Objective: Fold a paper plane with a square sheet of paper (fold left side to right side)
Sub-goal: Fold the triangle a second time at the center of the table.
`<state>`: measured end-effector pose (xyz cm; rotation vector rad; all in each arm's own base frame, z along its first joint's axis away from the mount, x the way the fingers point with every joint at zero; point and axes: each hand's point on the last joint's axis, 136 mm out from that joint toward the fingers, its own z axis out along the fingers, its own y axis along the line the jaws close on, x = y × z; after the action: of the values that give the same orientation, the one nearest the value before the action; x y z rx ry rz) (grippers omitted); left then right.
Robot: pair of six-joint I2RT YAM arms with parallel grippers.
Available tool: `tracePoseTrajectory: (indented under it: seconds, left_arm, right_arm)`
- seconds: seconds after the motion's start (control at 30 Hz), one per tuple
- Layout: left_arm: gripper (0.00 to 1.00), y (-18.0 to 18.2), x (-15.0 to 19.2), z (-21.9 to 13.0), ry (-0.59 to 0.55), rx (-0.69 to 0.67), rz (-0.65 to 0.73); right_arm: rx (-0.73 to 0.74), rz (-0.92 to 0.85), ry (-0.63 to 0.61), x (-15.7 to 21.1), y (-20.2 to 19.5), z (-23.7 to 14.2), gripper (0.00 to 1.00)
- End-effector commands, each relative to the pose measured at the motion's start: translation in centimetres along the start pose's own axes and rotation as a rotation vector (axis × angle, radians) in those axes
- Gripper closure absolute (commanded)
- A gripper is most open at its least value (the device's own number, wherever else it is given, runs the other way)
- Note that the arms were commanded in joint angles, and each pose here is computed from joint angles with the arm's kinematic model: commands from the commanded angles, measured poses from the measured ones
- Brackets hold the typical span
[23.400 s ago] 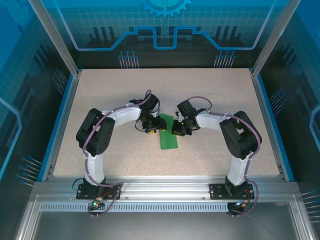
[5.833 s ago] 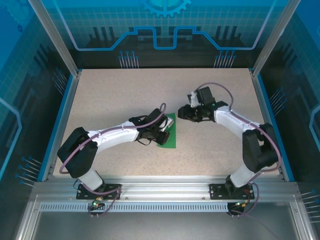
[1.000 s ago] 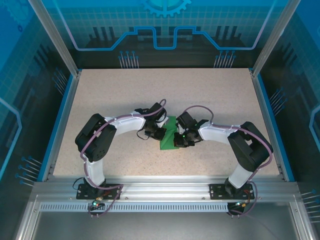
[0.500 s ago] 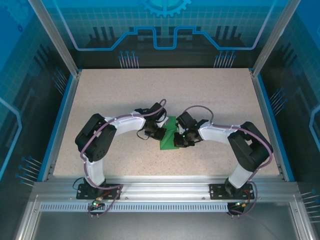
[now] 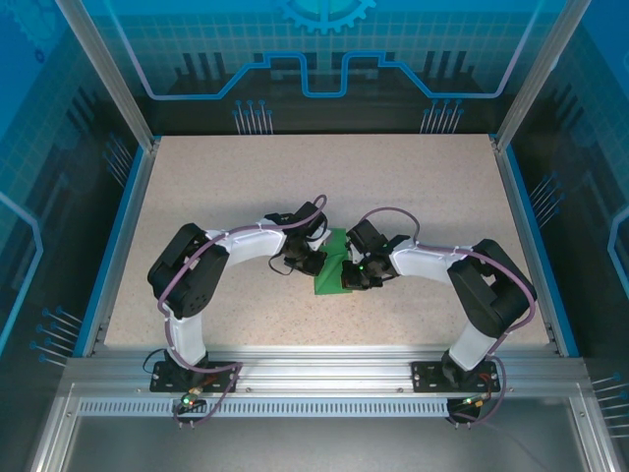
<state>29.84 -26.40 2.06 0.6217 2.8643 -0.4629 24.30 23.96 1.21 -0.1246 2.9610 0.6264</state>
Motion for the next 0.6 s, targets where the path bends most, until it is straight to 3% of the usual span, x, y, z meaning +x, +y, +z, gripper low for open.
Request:
tracePoseTrajectory:
  seconds: [0.0,0.57]
  left_arm:
    - [0.91,0.14,-0.69,-0.58,-0.013,-0.002,0.008]
    - [0.91,0.17,-0.85,-0.97,-0.018,-0.010,0.016]
  right_arm:
    - [0.077,0.006,0.076,1.96,-1.76,0.62,0.98]
    - [0.080,0.003,0.083,2.00,-1.74,0.74,0.98]
